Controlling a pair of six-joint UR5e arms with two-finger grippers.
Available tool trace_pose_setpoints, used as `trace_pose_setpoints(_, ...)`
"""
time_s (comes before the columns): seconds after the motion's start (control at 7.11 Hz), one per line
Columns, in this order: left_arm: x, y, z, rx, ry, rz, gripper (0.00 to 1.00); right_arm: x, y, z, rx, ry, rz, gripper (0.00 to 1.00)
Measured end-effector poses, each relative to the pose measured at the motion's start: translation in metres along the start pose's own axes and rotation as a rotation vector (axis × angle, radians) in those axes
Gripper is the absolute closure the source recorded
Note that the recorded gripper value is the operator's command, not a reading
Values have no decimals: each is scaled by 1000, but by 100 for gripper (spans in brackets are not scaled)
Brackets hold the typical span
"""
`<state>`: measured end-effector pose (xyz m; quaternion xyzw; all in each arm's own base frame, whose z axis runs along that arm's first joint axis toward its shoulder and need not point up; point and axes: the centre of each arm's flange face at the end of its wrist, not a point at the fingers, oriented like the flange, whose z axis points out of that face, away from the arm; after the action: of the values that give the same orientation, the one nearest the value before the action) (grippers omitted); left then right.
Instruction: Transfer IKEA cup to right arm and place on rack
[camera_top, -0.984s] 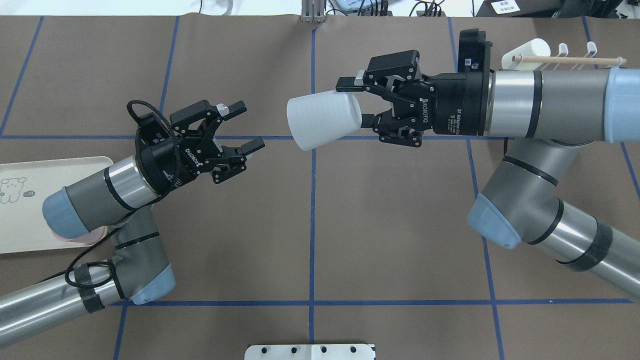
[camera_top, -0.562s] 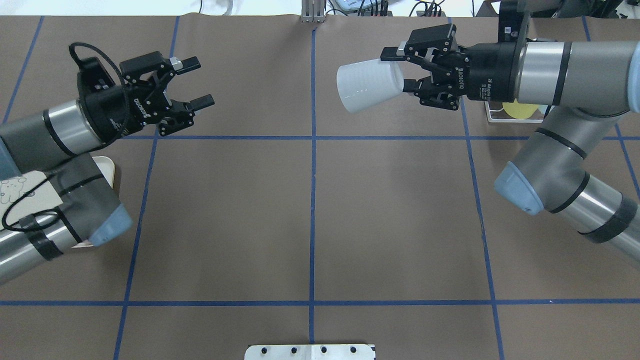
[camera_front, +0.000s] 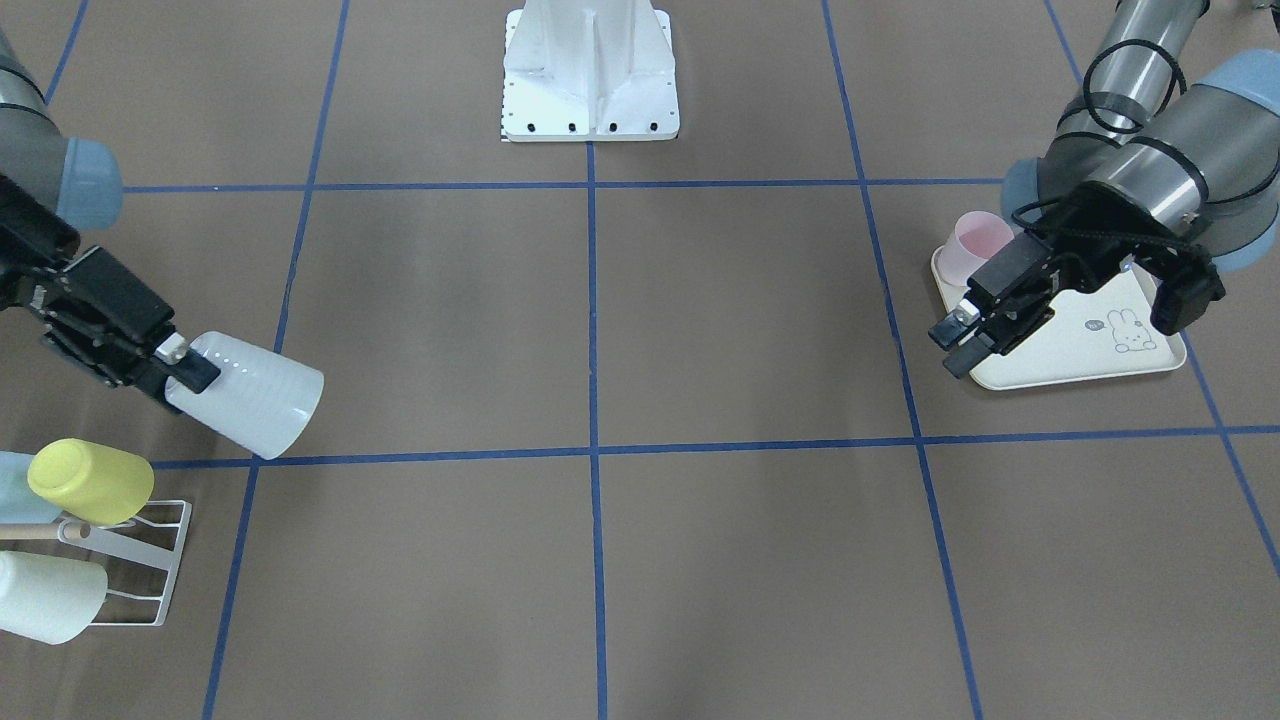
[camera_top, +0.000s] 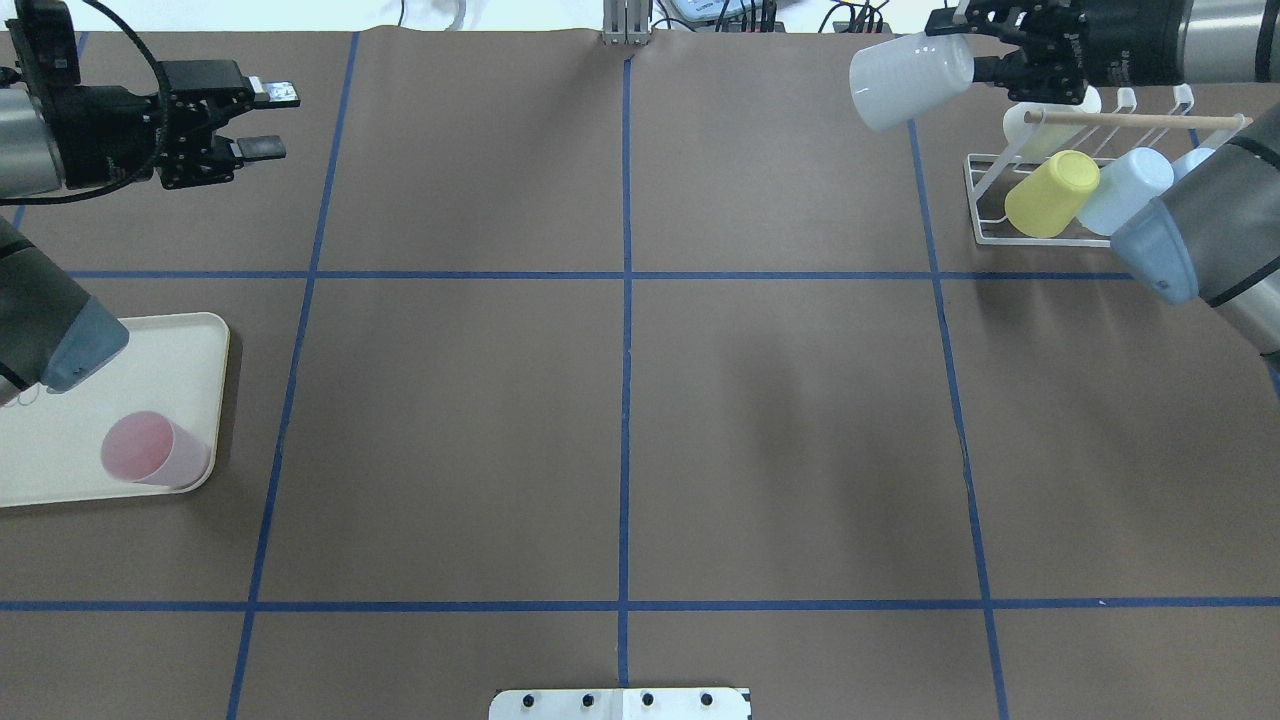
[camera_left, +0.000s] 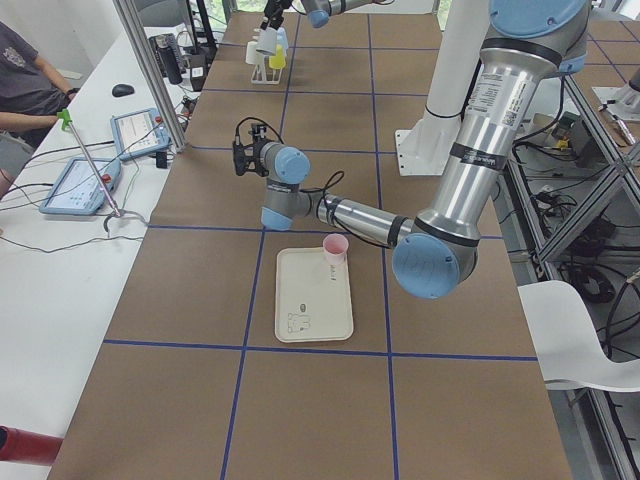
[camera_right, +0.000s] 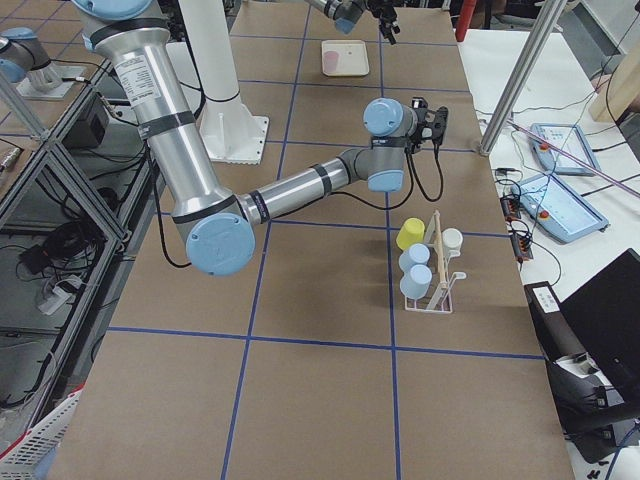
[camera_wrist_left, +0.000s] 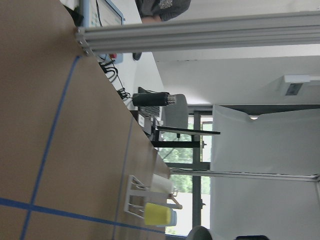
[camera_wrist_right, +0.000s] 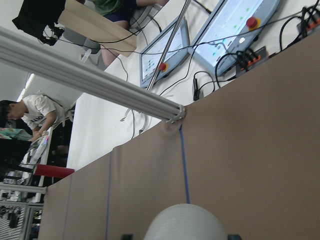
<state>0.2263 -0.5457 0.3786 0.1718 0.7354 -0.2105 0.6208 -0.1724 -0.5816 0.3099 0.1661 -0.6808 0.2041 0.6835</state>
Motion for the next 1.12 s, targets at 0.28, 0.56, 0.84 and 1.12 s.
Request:
trace_pose_setpoints(0.28,-29,-29,-13,50,-182,122,1,11,-47,-24,9,152,-127,82)
trace_pose_setpoints(0.56,-45,-58,-24,62,-378,263,1,26,-88,-37,-13,323,-258,82)
trace_pose_setpoints(0.84,-61,-69,-47,52,-484,341,1,38,-145,-33,-73,486,-327,82)
trace_pose_setpoints(1.12,-66,-65,-59,49,-505,353,1,75,-188,-17,-130,579,-307,82)
